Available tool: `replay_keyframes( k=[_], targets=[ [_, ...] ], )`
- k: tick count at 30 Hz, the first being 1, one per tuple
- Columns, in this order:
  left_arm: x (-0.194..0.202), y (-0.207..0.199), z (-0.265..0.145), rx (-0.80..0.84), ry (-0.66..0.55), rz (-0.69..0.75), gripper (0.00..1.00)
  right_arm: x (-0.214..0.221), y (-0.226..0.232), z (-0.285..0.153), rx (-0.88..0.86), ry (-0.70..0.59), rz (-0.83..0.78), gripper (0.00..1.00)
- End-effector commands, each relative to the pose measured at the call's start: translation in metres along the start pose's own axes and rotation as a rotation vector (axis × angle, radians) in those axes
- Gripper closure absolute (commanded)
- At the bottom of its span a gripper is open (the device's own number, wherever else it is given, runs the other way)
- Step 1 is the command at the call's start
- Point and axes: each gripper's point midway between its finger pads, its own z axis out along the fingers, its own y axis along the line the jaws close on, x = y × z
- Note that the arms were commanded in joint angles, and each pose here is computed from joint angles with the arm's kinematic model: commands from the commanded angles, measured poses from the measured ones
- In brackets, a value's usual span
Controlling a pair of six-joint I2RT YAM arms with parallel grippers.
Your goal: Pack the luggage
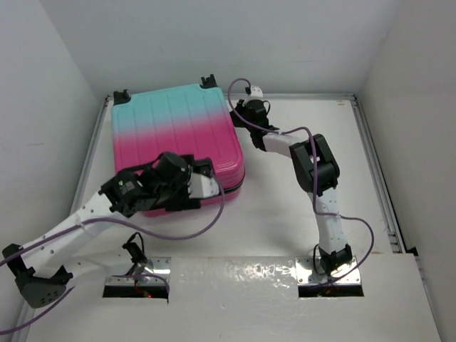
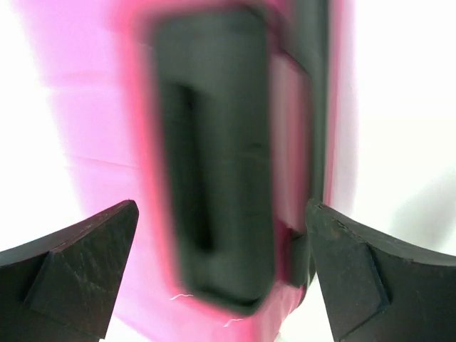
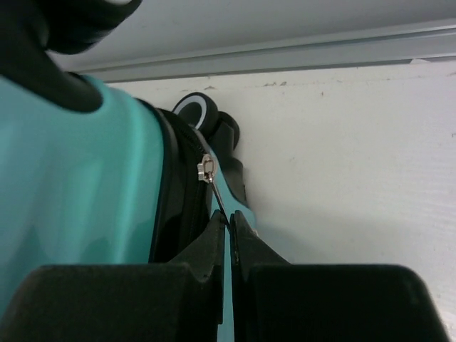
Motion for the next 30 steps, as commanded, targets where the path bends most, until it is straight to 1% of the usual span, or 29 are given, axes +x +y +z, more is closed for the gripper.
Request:
replay_keyframes(
  k=[1,3,4,5,6,7,8,9,10,11,12,13,14,15,16,17,18,19,20,23,24,26,27,28,30],
  targets=[
    [-0.083,0.103,-0.065,-0.256,-0.307,-0.325,0.0,-0.031,0.002,-0.022,0.008,-0.1,0.03,1.0],
    [-0.094,0.139,-0.08,-0.321,-0.337,-0.445,0.0,-0.028,0.002,-0.028,0.009,-0.09,0.028,1.0],
    [-0.103,0.165,-0.086,-0.364,-0.347,-0.488,0.01,-0.027,0.003,-0.03,0.005,-0.091,0.028,1.0],
    [-0.08,0.187,-0.085,-0.44,-0.28,-0.562,0.04,-0.028,0.003,-0.032,0.006,-0.093,0.029,1.0],
    [-0.063,0.201,-0.08,-0.478,-0.221,-0.615,0.1,-0.032,0.005,-0.036,0.004,-0.101,0.03,1.0],
    [-0.018,0.226,-0.069,-0.541,-0.106,-0.734,0.23,-0.029,0.003,-0.039,0.012,-0.098,0.025,1.0],
    [0.005,0.23,-0.053,-0.497,-0.051,-0.799,0.33,-0.033,0.006,-0.044,0.01,-0.104,0.023,1.0],
    [0.035,0.237,-0.05,-0.51,-0.01,-0.876,0.34,-0.034,0.005,-0.046,0.011,-0.102,0.014,1.0],
    [0.092,0.244,-0.055,-0.545,0.059,-1.0,0.34,-0.035,0.006,-0.048,0.011,-0.102,0.009,1.0],
    [0.12,0.246,-0.048,-0.547,0.096,-1.09,0.35,-0.037,0.008,-0.053,0.007,-0.104,0.001,1.0],
    [0.151,0.245,-0.052,-0.569,0.134,-1.17,0.36,-0.038,0.01,-0.056,0.005,-0.102,-0.015,1.0],
    [0.2,0.238,-0.062,-0.601,0.19,-1.283,0.37,-0.037,0.013,-0.058,0.005,-0.098,-0.027,1.0],
    [0.221,0.232,-0.065,-0.616,0.216,-1.345,0.38,-0.037,0.016,-0.061,0.003,-0.097,-0.039,1.0],
    [0.247,0.216,-0.058,-0.611,0.267,-1.429,0.38,-0.038,0.017,-0.066,0.003,-0.097,-0.058,1.0],
    [0.275,0.208,-0.063,-0.639,0.277,-1.493,0.39,-0.035,0.021,-0.068,-0.002,-0.093,-0.069,1.0],
    [0.287,0.199,-0.056,-0.634,0.3,-1.515,0.39,-0.034,0.024,-0.069,-0.007,-0.09,-0.076,1.0],
    [0.299,0.174,-0.033,-0.566,0.36,-1.527,0.4,-0.031,0.028,-0.069,-0.017,-0.084,-0.087,1.0],
    [0.301,0.17,-0.018,-0.537,0.351,-1.52,0.41,-0.032,0.03,-0.068,-0.024,-0.083,-0.09,1.0],
    [0.306,0.152,0.007,-0.463,0.381,-1.535,0.41,-0.029,0.032,-0.067,-0.024,-0.069,-0.096,1.0],
    [0.293,0.139,0.058,-0.314,0.41,-1.508,0.41,-0.02,0.039,-0.073,-0.016,-0.042,-0.11,1.0],
    [0.29,0.139,0.066,-0.294,0.406,-1.509,0.41,-0.03,0.044,-0.082,-0.011,-0.058,-0.113,1.0],
    [0.289,0.141,0.083,-0.262,0.399,-1.529,0.4,-0.015,0.035,-0.099,0.039,-0.019,-0.153,0.99],
    [0.284,0.143,0.09,-0.242,0.389,-1.525,0.4,-0.011,0.041,-0.107,0.032,-0.003,-0.166,0.96],
    [0.283,0.148,0.097,-0.227,0.387,-1.513,0.4,-0.007,0.044,-0.12,0.022,0.016,-0.174,0.95],
    [0.267,0.153,0.109,-0.186,0.37,-1.468,0.4,0.013,0.064,-0.137,-0.038,0.073,-0.171,0.95]
  ],
)
